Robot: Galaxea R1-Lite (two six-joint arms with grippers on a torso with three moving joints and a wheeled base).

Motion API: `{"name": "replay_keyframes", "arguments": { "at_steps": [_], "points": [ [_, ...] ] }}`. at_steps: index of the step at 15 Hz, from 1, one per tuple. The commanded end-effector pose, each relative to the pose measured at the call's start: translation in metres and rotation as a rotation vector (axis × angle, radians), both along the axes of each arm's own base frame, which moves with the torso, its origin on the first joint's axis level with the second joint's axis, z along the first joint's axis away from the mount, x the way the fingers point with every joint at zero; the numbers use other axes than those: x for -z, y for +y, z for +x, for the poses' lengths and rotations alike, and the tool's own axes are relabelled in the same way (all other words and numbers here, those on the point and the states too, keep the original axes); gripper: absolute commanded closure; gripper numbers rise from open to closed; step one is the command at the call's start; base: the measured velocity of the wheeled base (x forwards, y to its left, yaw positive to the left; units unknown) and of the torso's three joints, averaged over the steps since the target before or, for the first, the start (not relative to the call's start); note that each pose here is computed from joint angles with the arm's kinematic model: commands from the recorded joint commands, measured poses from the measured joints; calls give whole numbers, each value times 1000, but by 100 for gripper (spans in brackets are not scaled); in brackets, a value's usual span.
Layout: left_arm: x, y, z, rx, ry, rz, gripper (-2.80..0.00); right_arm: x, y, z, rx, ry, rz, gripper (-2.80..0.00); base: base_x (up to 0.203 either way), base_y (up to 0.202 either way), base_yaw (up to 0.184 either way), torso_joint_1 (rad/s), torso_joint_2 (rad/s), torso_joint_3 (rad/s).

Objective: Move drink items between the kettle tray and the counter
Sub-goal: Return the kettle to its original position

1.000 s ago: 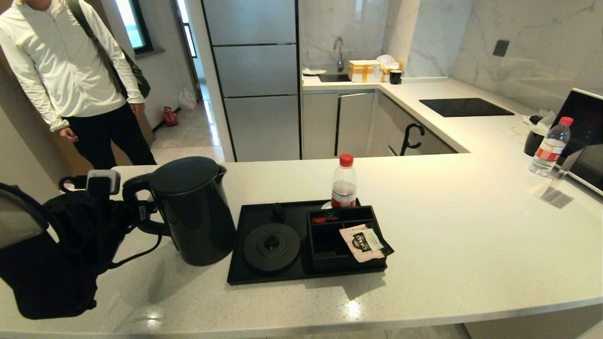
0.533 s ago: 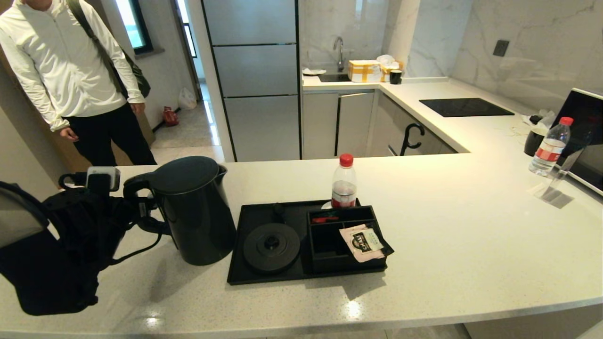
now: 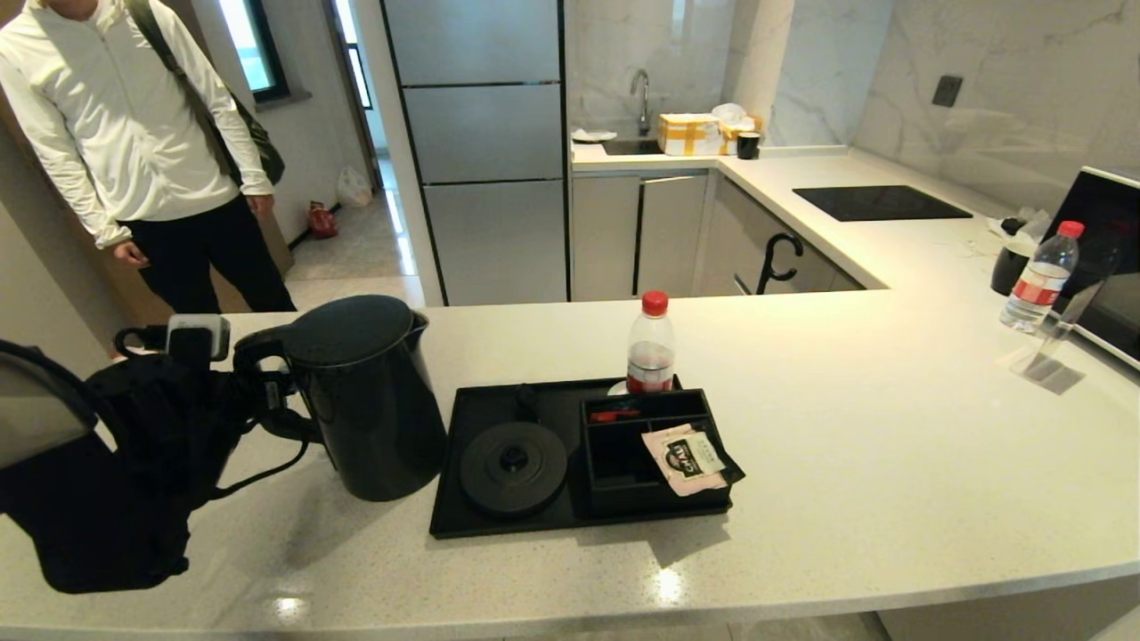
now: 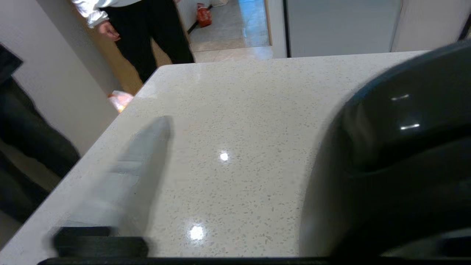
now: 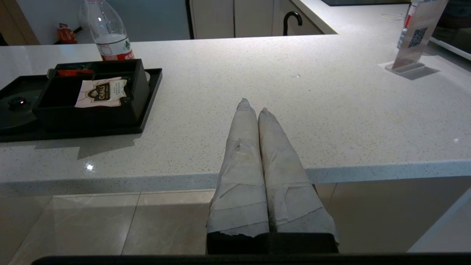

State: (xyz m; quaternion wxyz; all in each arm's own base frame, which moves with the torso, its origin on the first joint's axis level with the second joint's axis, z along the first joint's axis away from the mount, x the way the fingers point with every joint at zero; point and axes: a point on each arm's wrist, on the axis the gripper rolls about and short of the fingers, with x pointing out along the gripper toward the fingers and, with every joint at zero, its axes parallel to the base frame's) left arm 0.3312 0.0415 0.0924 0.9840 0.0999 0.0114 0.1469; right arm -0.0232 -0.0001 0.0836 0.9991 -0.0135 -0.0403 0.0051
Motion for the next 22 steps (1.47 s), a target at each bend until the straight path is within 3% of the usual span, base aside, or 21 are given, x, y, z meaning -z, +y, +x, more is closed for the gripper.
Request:
{"name": "replay_keyframes", "arguments": {
  "at_steps": [1, 9, 12, 18, 22],
  "points": [
    [1, 0, 0, -2, -3, 2, 0, 8, 0, 3, -1, 31, -1, 0, 0, 0, 0, 0, 0, 0],
    [1, -3, 0, 7, 0, 0, 0, 8, 0, 3, -1, 31, -1, 0, 0, 0, 0, 0, 0, 0],
    [-2, -14, -2, 27, -9, -3, 0, 8, 0, 3, -1, 31, -1, 0, 0, 0, 0, 0, 0, 0],
    [-40, -33, -3, 12, -162, -68, 0, 8, 0, 3, -1, 31, -1, 0, 0, 0, 0, 0, 0, 0],
    [-52, -33, -3, -24, -203, -74, 0, 8, 0, 3, -1, 31, -1, 0, 0, 0, 0, 0, 0, 0]
  ]
}}
